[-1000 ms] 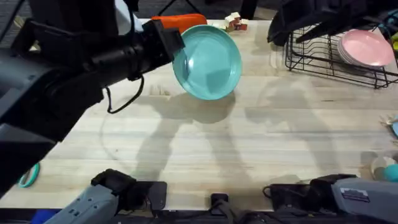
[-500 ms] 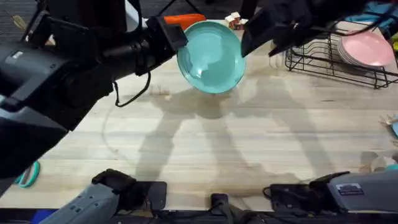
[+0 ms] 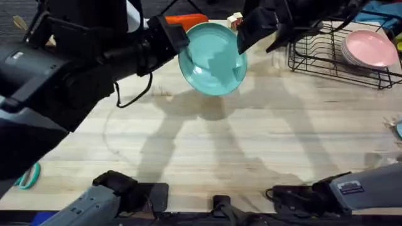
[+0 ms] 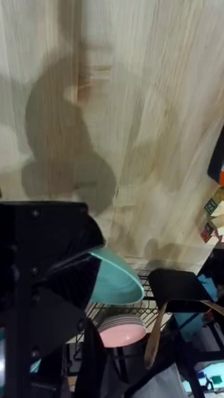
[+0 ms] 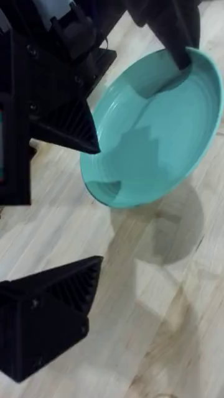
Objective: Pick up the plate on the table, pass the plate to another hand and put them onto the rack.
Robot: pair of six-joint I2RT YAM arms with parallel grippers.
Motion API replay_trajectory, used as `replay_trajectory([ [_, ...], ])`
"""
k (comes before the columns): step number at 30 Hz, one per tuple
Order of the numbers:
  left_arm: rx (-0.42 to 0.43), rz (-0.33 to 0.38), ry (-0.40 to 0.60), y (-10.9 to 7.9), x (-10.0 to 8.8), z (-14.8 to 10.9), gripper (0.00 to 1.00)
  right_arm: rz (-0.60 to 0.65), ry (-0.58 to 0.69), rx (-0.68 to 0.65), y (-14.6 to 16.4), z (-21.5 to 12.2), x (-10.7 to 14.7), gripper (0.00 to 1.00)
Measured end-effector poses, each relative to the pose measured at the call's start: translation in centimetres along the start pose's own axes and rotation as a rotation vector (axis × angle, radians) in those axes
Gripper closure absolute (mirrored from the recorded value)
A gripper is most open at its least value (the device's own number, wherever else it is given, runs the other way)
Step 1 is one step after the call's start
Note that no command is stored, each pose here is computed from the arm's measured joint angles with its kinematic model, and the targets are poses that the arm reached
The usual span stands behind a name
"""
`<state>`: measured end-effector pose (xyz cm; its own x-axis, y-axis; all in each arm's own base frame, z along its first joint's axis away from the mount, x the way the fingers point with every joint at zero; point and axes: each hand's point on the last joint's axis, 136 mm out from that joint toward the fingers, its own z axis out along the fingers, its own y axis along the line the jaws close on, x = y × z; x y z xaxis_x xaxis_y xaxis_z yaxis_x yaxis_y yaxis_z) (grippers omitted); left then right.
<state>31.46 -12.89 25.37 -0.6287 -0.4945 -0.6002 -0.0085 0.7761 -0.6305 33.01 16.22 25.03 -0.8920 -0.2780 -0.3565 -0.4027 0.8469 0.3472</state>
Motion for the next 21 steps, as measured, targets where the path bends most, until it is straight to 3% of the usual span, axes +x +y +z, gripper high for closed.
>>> replay_trajectory([
  [21, 0.0, 0.0, 0.0, 0.0, 0.0, 0.0, 0.961, 0.013, 0.062, -0.023, -0.8, 3.8, -0.7, 0.039],
])
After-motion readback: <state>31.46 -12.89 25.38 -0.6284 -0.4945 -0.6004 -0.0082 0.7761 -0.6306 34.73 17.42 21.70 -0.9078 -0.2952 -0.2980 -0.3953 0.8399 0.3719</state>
